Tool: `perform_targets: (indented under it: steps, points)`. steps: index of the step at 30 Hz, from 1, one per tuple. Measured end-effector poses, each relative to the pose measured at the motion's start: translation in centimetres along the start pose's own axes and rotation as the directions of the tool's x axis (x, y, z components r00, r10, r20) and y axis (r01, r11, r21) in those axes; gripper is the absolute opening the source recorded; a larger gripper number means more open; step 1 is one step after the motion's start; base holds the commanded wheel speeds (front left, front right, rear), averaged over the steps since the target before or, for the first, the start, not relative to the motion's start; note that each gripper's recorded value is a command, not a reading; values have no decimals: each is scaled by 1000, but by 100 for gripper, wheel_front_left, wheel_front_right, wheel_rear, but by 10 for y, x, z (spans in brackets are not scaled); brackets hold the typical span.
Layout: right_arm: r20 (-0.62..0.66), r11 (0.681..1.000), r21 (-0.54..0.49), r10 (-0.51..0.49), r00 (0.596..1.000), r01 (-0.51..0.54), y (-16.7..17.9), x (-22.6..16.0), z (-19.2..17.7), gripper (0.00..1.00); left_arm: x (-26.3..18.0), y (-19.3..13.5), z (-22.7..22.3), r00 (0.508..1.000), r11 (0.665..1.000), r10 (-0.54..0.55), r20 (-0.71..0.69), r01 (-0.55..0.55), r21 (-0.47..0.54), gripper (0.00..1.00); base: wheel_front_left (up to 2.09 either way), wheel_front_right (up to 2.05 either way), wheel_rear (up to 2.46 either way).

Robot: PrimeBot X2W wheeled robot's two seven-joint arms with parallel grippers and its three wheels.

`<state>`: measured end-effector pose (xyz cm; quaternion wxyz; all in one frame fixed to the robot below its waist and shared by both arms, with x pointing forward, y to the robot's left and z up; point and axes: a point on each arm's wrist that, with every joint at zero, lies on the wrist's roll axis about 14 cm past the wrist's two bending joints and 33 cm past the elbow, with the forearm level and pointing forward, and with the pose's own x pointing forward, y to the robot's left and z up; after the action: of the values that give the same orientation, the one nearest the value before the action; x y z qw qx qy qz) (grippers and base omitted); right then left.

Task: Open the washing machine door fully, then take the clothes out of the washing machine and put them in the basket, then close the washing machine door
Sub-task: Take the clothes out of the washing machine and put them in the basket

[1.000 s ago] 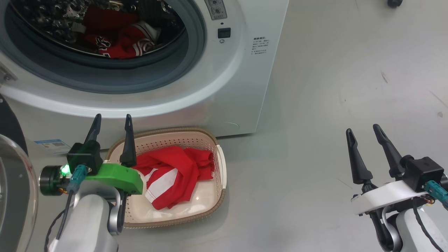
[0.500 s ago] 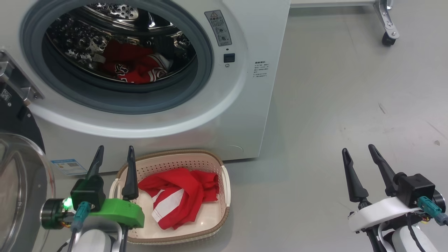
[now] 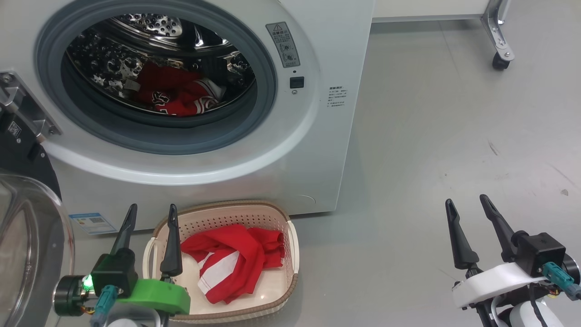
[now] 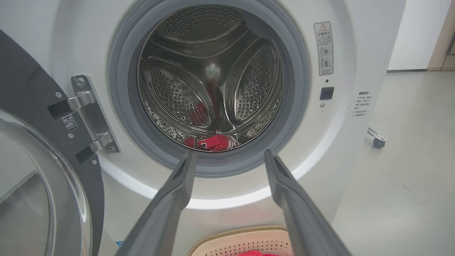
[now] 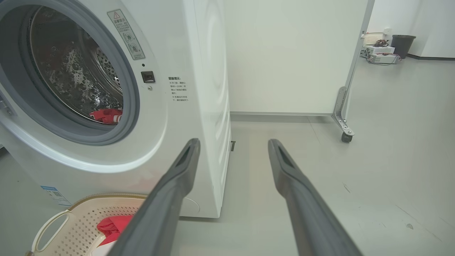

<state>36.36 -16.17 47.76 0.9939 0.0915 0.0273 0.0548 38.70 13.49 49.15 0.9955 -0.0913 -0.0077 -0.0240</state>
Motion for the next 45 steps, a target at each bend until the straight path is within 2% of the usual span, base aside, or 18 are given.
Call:
perform_targets:
  steps: [34,45]
  points:
    - [-17,1000,4,-1,1000,1,2,0,0,100,-10,-4,8,1000,1000,-5,-9,5,3,100,0,0,0]
    - [-47,1000,0,0,999,0,-1,5,-7,100,-5,-2,-9,997,1000,0,-79,0,0,100,0,0,0]
